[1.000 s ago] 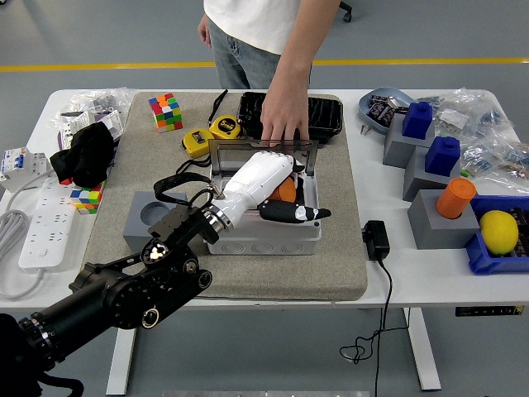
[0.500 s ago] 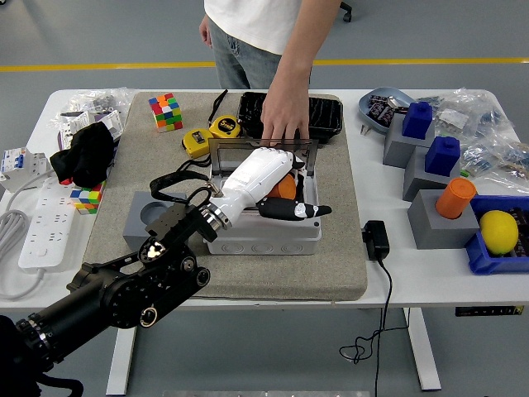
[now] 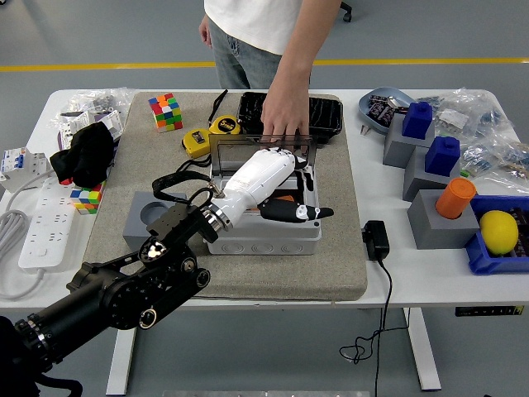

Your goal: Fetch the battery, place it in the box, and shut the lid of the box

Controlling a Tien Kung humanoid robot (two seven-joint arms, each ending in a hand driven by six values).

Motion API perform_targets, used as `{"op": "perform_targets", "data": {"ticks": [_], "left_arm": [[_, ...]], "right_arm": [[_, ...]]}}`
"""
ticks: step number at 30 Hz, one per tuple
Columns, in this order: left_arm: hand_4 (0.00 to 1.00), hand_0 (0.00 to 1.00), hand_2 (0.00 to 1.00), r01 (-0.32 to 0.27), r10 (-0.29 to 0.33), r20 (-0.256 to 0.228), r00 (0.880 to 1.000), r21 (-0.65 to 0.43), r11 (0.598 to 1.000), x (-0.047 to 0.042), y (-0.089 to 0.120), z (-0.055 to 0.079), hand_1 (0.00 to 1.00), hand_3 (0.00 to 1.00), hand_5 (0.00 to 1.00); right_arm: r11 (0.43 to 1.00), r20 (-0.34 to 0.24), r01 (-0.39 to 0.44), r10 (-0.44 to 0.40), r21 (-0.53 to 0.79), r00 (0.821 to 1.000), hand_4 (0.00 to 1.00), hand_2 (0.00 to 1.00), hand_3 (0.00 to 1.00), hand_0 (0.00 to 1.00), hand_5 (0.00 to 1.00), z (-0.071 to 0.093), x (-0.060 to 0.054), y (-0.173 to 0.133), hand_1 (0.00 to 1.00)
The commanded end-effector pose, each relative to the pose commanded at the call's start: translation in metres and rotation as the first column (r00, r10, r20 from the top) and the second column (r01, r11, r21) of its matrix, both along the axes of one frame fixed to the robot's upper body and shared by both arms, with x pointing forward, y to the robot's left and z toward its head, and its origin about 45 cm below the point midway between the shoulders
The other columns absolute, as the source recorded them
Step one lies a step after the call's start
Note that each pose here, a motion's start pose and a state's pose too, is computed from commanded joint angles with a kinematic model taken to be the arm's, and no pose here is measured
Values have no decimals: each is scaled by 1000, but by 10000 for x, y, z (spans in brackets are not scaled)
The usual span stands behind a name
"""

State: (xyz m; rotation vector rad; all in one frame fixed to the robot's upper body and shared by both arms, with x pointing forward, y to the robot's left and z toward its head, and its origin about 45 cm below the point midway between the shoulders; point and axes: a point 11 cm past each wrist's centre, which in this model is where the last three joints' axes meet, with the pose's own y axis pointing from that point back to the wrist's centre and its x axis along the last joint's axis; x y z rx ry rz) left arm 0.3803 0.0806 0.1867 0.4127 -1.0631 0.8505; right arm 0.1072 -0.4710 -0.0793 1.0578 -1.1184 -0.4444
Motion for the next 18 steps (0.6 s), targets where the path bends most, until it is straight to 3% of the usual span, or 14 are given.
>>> {"op": "perform_targets", "data": {"ticks": [2, 5, 7, 8, 11, 12, 15, 16, 18], "left_arm": [[998, 656, 429, 13, -13, -4, 1000, 20, 1000, -37, -6, 16, 520, 442, 806], [998, 656, 429, 36, -35, -34, 999, 36, 999, -108, -34, 66, 520, 442, 806], [998, 656, 429, 33, -28, -96, 995, 58, 998, -155, -9, 83, 520, 442, 806], [998, 360, 368, 32, -24, -124, 992, 66, 997, -177, -9, 102, 273, 422, 788], [998, 360, 368, 27, -9, -225, 974, 73, 997, -233, -9, 179, 273, 422, 788], [998, 360, 368, 22, -4, -262, 965, 66, 998, -246, -6, 212, 273, 422, 788], [998, 319, 300, 0, 10, -405, 914, 26, 1000, -272, 13, 305, 232, 366, 802], [998, 319, 300, -15, 18, -449, 893, 12, 1000, -263, 38, 337, 232, 366, 802], [998, 319, 300, -41, 30, -549, 835, -8, 999, -229, 117, 361, 232, 366, 802]], "right_arm": [[1000, -1, 1, -1, 0, 1000, 998, 669, 725, 698, 932, -1, -4, 0, 644], [1000, -1, 1, -1, 0, 1000, 998, 669, 725, 698, 932, -2, -9, 1, 644], [1000, -2, 3, -3, -1, 1000, 998, 669, 725, 698, 932, -3, -14, -2, 644], [1000, -2, 4, -4, -1, 1000, 998, 669, 726, 698, 933, -3, -18, -2, 644], [1000, -3, 5, -5, 0, 1000, 998, 669, 726, 698, 933, -6, -26, -2, 644], [1000, -3, 5, -5, 0, 1000, 998, 669, 726, 698, 933, -6, -27, -1, 644], [1000, -2, 6, -6, 2, 1000, 998, 669, 725, 698, 932, -8, -25, 4, 644], [1000, -2, 6, -6, 2, 1000, 998, 669, 725, 698, 932, -10, -28, 6, 644], [1000, -3, 6, -6, 3, 1000, 998, 669, 725, 698, 932, -12, -35, 9, 644]]}}
